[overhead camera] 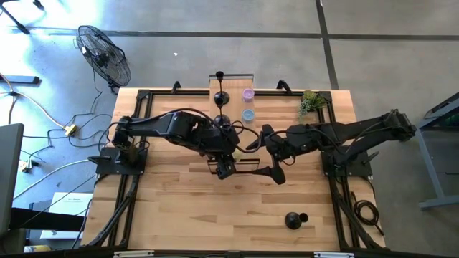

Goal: Pick & Place candle stick holders
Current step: Put the yellow scented candle on the shelf

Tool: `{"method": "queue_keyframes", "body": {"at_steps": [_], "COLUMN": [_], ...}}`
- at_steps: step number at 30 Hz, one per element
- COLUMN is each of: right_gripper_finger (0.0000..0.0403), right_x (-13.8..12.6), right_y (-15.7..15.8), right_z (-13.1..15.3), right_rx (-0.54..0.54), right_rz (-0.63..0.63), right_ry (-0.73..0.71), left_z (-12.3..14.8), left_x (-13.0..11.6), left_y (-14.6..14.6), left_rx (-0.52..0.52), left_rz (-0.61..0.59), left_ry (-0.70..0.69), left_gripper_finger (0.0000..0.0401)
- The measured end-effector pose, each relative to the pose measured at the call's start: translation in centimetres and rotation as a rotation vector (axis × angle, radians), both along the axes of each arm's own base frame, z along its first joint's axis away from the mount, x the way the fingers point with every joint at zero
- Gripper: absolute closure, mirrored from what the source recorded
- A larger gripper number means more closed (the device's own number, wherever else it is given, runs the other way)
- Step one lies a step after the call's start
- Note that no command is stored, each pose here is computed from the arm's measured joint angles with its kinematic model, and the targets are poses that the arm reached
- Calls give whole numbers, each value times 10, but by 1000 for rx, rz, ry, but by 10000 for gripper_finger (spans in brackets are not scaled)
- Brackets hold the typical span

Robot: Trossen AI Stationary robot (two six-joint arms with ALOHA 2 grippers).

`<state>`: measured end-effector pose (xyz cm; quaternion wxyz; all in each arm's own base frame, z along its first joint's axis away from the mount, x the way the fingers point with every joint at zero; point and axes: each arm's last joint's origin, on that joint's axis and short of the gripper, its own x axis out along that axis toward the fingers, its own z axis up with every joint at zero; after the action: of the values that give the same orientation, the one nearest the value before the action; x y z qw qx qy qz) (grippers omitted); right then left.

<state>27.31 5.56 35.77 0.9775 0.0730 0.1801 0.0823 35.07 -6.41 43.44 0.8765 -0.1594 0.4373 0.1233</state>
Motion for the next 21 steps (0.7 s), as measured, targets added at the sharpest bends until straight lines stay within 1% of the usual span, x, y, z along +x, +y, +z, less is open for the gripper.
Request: {"method": "queue_keyframes", "body": {"at_steps": [7, 16, 18, 21], "right_gripper_finger": [5, 3, 5, 5], "right_x": [0, 0, 0, -1], "right_y": [1, 0, 0, -1], "right_z": [1, 1, 1, 3], "right_rx": [9, 36, 30, -14], "right_rz": [4, -32, -45, -55], "right_ry": [-7, -2, -4, -28], "left_z": [0, 0, 0, 0], "left_x": [0, 0, 0, 0], "left_y": [0, 0, 0, 0], "left_rx": [1, 1, 1, 1], "left_rz": [-1, -1, -2, -2], "left_ry": [3, 0, -1, -1], "left_gripper_finger": [178, 178, 178, 178]}}
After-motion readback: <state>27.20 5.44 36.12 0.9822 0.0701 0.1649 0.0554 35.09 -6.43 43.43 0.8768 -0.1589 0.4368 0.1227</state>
